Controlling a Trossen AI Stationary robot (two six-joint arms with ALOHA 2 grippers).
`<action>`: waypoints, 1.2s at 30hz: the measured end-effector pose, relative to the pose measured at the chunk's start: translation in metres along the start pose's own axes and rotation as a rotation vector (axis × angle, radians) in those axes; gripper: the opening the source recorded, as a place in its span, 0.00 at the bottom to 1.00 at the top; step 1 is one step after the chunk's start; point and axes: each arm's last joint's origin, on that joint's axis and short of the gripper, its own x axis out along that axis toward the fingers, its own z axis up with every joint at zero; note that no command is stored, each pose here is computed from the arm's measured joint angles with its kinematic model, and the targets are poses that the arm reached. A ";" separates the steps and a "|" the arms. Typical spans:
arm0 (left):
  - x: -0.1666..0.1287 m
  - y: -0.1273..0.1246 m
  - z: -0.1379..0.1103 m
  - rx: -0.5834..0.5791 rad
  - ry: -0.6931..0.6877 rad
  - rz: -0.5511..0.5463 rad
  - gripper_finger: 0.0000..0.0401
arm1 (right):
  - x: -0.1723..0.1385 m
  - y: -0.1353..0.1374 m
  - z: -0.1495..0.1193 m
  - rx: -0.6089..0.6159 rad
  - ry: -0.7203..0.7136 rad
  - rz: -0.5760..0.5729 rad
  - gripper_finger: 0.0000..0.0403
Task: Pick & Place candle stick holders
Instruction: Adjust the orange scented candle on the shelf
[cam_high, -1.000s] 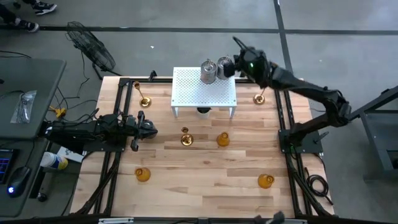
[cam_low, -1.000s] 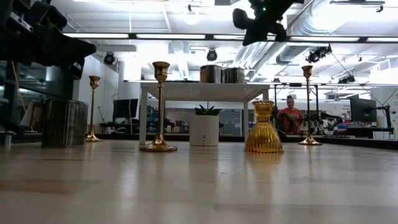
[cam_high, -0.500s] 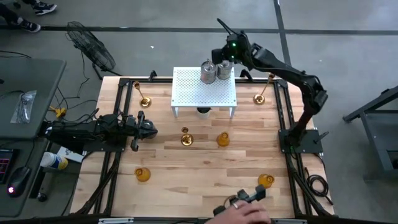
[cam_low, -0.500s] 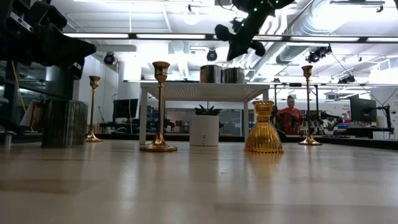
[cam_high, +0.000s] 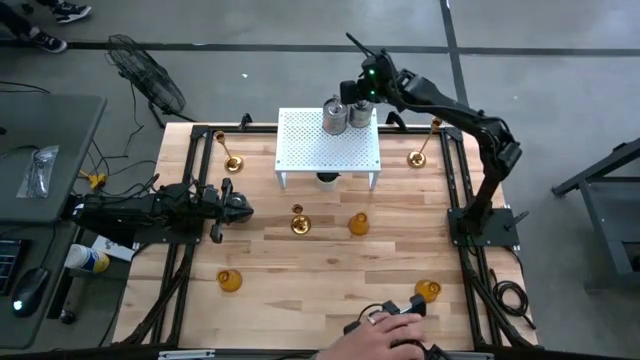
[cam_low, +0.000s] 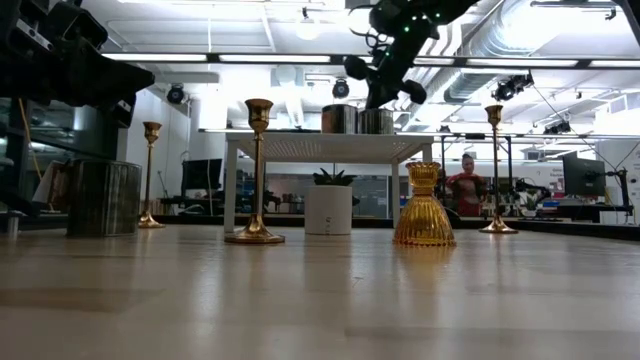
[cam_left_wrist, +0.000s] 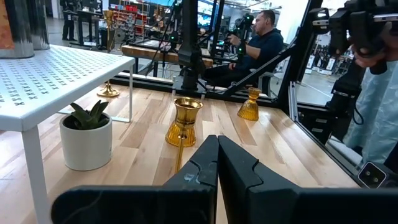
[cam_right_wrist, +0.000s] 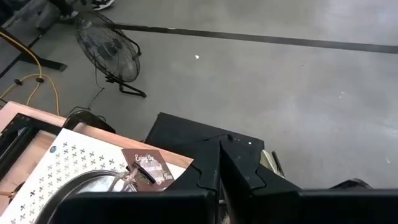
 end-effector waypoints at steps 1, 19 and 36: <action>0.000 0.000 0.000 0.000 0.000 0.000 0.00 | 0.001 -0.001 0.000 0.001 0.001 -0.003 0.01; 0.000 0.000 0.000 0.000 0.000 0.000 0.00 | 0.012 -0.006 -0.004 -0.003 0.049 -0.020 0.01; 0.000 0.000 0.000 0.000 0.000 0.000 0.00 | -0.067 0.029 -0.008 -0.352 0.033 0.316 0.01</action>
